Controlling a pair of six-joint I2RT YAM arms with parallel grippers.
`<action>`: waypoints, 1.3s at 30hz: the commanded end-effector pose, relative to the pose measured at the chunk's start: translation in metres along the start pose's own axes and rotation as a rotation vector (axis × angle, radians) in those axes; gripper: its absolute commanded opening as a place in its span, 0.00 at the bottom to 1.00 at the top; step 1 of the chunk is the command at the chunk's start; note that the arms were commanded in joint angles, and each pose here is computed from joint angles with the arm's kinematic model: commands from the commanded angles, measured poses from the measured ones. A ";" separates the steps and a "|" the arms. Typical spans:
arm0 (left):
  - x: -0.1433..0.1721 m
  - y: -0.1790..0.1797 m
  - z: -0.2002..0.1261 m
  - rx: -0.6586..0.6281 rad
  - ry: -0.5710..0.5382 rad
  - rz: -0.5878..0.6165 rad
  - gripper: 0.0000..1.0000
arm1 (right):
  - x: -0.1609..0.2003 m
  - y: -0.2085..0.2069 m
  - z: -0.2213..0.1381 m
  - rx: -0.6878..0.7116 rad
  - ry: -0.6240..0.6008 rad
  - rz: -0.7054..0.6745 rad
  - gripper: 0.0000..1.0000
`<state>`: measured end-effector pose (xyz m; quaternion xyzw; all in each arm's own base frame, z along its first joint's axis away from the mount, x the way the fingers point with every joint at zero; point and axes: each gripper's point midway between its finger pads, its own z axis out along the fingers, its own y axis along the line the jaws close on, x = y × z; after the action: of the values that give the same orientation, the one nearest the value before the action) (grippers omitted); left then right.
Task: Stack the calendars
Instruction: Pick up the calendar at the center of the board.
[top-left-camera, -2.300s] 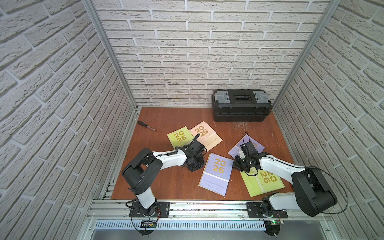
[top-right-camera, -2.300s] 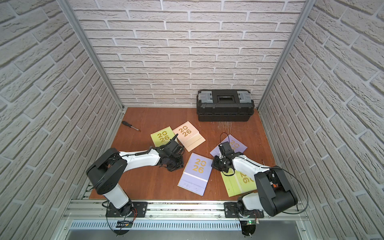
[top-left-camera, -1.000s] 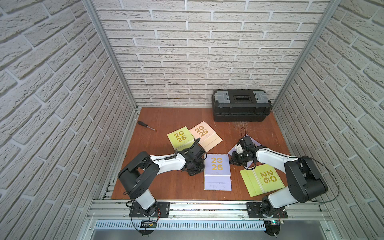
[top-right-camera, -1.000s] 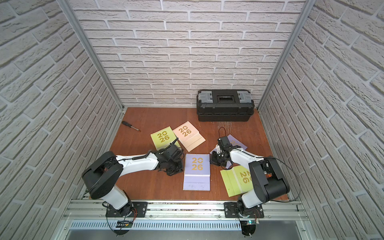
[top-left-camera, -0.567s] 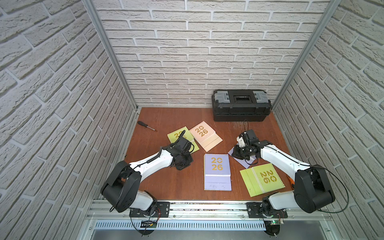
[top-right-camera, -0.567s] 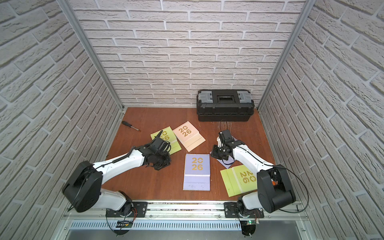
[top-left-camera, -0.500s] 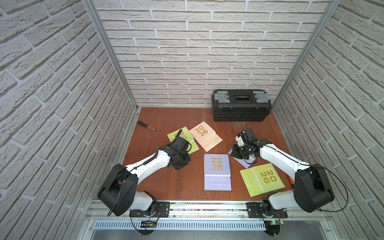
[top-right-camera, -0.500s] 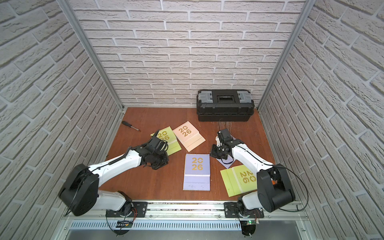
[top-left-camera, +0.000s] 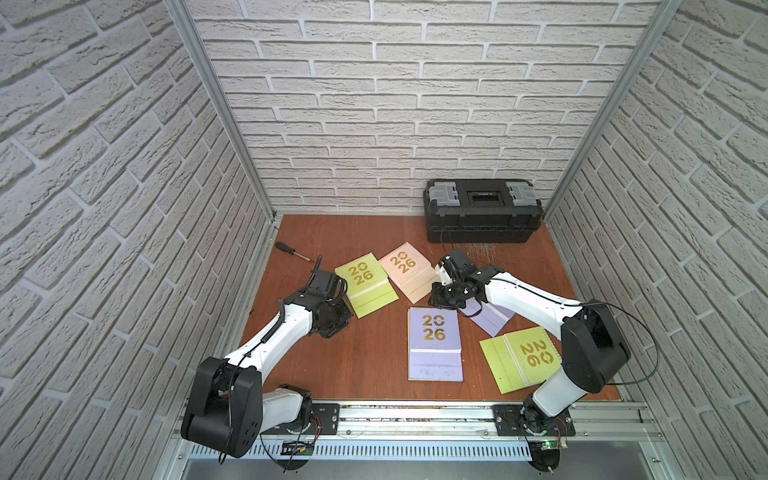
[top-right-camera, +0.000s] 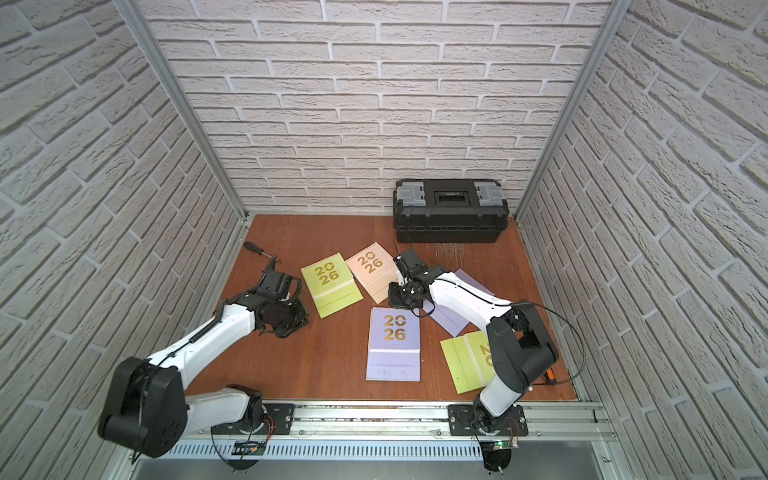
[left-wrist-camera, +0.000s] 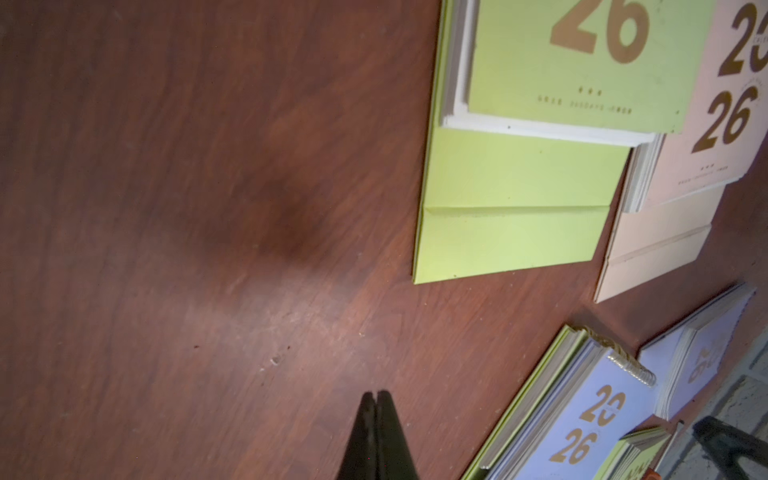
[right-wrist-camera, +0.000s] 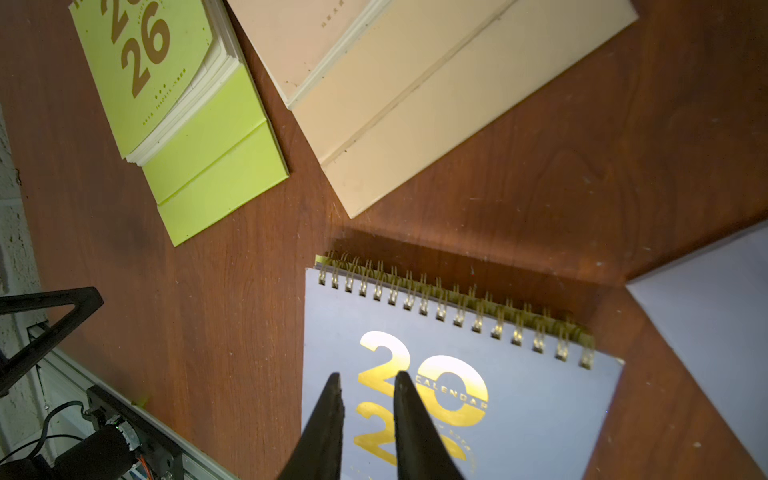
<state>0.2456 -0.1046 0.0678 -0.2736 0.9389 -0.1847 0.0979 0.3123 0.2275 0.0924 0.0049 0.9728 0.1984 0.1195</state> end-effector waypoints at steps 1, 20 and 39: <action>-0.001 0.007 0.002 0.005 0.029 0.013 0.00 | -0.011 0.019 0.000 -0.018 -0.025 -0.009 0.27; -0.035 0.026 0.021 0.022 0.039 -0.056 0.00 | -0.035 0.075 0.037 -0.079 -0.015 -0.037 0.49; -0.069 0.032 0.035 0.050 0.038 -0.101 0.00 | -0.052 0.092 0.095 -0.095 0.030 -0.005 0.63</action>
<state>0.2835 -0.0525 0.0213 -0.3266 0.9210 -0.2040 0.0592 0.3753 0.3346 0.0443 -0.0038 0.9690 0.2291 0.0921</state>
